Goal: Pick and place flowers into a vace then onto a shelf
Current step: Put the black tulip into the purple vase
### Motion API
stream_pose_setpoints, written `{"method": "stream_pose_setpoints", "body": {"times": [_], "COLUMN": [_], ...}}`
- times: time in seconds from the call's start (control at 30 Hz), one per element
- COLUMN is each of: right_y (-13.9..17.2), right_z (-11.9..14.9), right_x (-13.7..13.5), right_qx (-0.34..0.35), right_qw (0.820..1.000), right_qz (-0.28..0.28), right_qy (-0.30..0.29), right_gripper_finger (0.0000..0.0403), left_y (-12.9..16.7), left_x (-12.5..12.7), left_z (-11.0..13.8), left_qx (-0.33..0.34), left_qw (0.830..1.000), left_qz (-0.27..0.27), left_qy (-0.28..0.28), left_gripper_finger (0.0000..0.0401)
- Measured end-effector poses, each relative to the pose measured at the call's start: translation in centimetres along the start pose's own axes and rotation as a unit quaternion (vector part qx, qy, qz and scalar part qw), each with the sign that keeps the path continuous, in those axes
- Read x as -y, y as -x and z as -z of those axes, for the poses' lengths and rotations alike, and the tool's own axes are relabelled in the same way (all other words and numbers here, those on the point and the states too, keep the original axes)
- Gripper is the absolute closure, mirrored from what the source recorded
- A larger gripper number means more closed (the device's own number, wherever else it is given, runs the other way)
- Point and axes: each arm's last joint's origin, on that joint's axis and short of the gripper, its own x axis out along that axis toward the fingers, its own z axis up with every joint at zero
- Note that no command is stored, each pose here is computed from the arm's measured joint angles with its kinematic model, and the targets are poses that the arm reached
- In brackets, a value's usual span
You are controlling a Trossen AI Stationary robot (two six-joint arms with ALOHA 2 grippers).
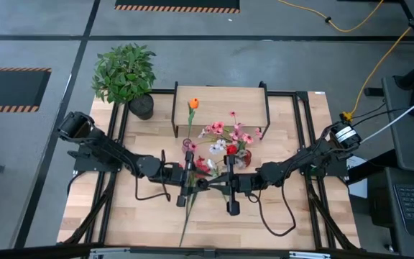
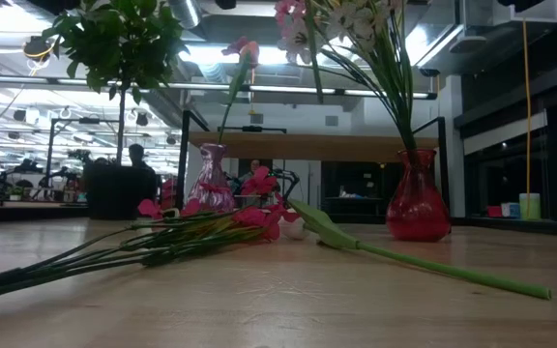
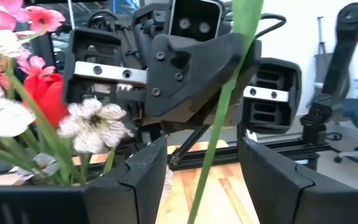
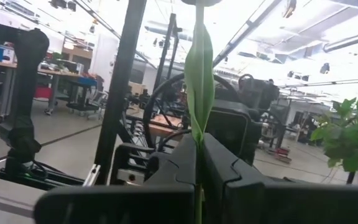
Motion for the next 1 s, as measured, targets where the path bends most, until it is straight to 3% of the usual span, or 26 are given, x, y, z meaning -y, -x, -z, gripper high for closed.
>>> {"method": "stream_pose_setpoints", "body": {"times": [0.3, 0.4, 1.0], "right_y": [0.0, -0.1, -0.1], "right_z": [0.1, 0.1, 0.3], "right_x": [0.1, 0.2, 0.4], "right_qx": [-0.002, -0.004, -0.009], "right_qw": [1.000, 1.000, 1.000], "right_qz": [0.000, 0.002, 0.004], "right_qy": [0.002, 0.003, 0.004], "right_gripper_finger": [0.0401, 0.0401, 0.0401], "left_y": [-0.1, -0.1, -0.4], "left_x": [-0.1, 0.0, -1.2], "left_z": [0.0, 0.0, 0.1], "left_qx": [0.002, 0.005, 0.006], "left_qw": [1.000, 0.999, 1.000], "left_qz": [0.018, 0.047, 0.029], "left_qy": [-0.001, -0.001, -0.004], "left_gripper_finger": [0.0209, 0.0217, 0.0332]}}
